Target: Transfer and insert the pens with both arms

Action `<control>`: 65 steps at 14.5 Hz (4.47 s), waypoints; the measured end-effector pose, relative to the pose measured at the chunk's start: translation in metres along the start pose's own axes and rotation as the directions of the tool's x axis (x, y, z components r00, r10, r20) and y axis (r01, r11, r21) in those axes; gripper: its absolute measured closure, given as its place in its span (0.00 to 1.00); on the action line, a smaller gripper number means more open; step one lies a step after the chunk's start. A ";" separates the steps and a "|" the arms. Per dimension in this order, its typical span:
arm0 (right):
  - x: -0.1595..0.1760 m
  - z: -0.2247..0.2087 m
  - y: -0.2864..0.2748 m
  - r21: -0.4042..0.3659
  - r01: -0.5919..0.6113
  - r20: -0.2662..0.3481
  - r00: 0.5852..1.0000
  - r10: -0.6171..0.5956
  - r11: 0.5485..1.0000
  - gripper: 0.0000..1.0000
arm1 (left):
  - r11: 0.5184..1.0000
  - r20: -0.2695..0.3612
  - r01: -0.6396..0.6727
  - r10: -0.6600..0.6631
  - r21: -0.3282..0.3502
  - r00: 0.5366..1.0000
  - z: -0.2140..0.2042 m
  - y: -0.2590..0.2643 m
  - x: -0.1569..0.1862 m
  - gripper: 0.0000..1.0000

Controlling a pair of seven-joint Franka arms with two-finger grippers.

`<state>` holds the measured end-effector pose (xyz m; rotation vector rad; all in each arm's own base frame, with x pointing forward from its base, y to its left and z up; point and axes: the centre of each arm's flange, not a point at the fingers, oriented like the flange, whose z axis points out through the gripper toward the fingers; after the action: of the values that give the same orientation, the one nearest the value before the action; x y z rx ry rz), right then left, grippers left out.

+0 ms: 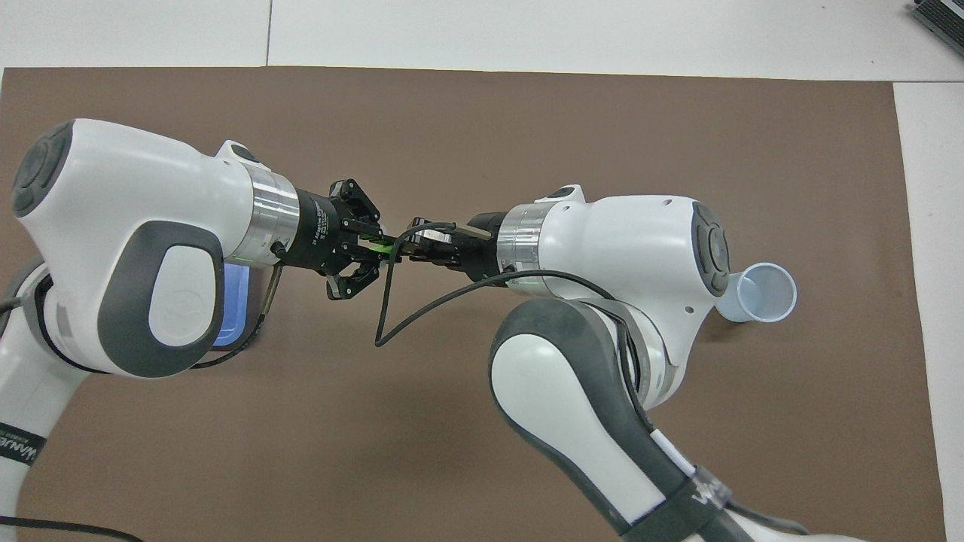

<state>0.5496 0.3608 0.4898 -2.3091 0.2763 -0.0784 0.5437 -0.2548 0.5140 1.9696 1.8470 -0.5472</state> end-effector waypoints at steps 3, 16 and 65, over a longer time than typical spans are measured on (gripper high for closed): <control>0.002 -0.002 0.001 -0.017 0.014 0.021 1.000 -0.014 1.000 0.80 | 1.000 0.000 -0.016 0.016 0.006 1.000 0.003 -0.002 -0.002 0.83; 0.049 -0.075 0.063 -0.413 0.198 0.116 0.980 -0.164 0.889 0.81 | 0.988 -0.008 0.072 -0.074 -0.135 0.997 -0.070 0.023 0.070 0.00; 0.049 -0.231 0.293 -0.737 0.470 0.265 0.862 -0.432 0.486 0.81 | -0.068 0.089 -0.879 0.996 0.473 -0.029 -0.005 0.043 0.382 0.00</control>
<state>0.5138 -0.0089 0.4329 -3.2233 -0.4561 -0.2063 0.6093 0.0692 0.3180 3.0775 -0.2012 -0.0786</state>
